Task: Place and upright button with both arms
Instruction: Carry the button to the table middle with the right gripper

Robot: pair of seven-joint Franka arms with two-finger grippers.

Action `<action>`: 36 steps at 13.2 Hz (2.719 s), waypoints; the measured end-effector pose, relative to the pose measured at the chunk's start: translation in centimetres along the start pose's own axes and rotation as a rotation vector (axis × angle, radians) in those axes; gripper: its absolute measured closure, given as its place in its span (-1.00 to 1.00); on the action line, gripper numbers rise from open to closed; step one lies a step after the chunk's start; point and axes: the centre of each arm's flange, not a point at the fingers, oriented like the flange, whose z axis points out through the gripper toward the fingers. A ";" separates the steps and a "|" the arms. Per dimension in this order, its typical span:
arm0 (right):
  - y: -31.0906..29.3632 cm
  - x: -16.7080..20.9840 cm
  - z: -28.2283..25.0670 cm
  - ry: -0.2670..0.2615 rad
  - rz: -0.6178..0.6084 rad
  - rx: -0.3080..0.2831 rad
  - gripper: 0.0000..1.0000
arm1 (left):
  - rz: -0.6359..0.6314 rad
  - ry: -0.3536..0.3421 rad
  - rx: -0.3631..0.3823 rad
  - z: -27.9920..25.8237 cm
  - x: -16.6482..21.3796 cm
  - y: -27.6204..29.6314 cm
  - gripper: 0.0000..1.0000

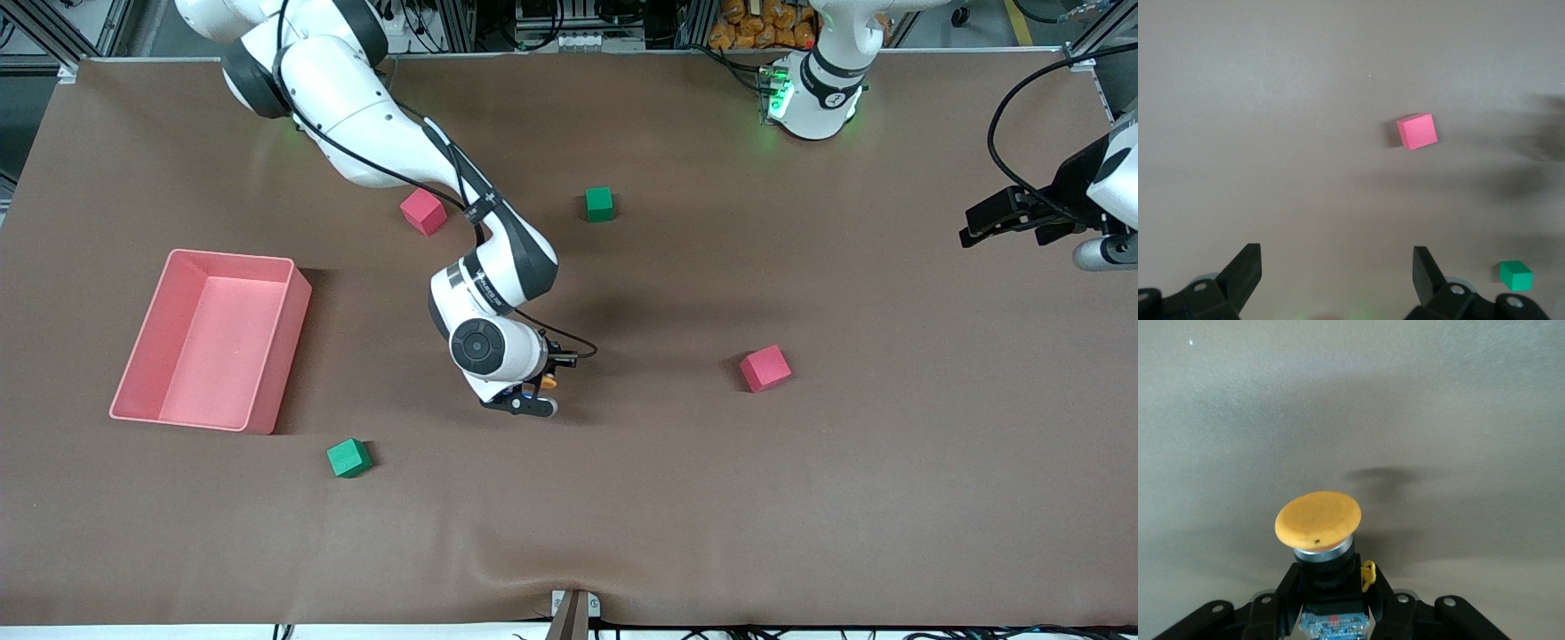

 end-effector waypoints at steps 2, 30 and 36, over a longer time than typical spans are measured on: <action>0.0 0.1 0.6 -0.004 0.002 -0.001 0.12 | 0.000 -0.003 0.000 0.1 0.1 0.0 -1.00; -2.0 -2.3 2.7 -0.044 -0.009 -0.031 0.12 | 0.000 -0.007 0.000 0.4 0.2 0.0 -1.00; -1.8 -2.6 3.2 -0.060 -0.001 -0.051 0.12 | 0.008 -0.014 0.001 0.7 0.4 0.4 -1.00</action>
